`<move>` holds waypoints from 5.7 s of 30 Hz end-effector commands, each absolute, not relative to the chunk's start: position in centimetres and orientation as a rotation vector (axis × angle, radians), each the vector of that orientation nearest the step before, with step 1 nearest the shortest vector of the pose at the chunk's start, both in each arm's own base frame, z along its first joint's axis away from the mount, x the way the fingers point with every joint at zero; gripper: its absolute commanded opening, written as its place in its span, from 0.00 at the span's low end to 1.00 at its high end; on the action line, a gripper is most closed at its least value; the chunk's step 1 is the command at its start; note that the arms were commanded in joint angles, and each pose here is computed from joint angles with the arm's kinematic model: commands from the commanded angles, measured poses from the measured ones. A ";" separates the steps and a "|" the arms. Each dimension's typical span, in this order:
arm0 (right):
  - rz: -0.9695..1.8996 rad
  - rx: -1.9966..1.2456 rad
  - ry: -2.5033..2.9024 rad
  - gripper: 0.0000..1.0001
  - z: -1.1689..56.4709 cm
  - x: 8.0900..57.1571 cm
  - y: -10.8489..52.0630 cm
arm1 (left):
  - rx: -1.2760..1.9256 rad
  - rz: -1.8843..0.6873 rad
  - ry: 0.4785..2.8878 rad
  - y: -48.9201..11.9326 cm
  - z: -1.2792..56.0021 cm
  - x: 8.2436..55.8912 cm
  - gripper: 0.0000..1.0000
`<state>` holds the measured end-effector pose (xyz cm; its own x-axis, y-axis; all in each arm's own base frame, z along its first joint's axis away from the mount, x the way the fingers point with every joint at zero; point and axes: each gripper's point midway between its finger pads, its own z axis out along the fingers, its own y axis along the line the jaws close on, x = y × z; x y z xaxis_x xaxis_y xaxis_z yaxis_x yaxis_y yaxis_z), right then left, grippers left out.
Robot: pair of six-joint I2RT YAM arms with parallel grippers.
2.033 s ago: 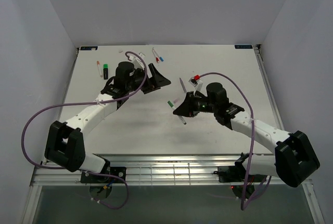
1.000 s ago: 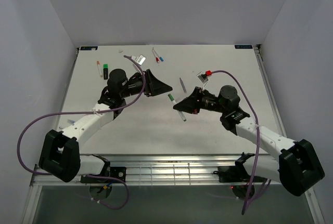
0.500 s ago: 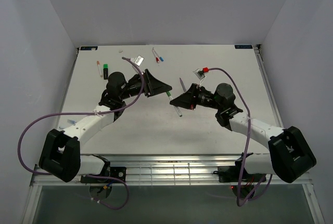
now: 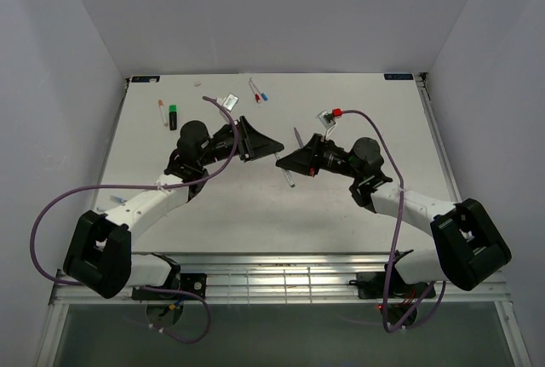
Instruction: Open the pen caps
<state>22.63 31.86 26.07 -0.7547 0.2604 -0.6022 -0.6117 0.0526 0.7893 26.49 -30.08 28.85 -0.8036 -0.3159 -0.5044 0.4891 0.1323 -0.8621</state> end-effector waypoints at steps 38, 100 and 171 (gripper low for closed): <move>0.326 -0.485 2.170 0.08 15.1 24.7 29.1 | -0.320 -1.161 2.081 -28.5 26.6 36.0 0.00; 0.580 -0.414 2.314 0.23 4.3 49.2 23.6 | 0.064 -0.860 2.453 -29.6 7.9 40.4 0.52; 0.432 -0.321 2.108 0.55 13.0 43.0 18.4 | 0.139 -0.334 2.050 -23.0 4.0 66.5 0.66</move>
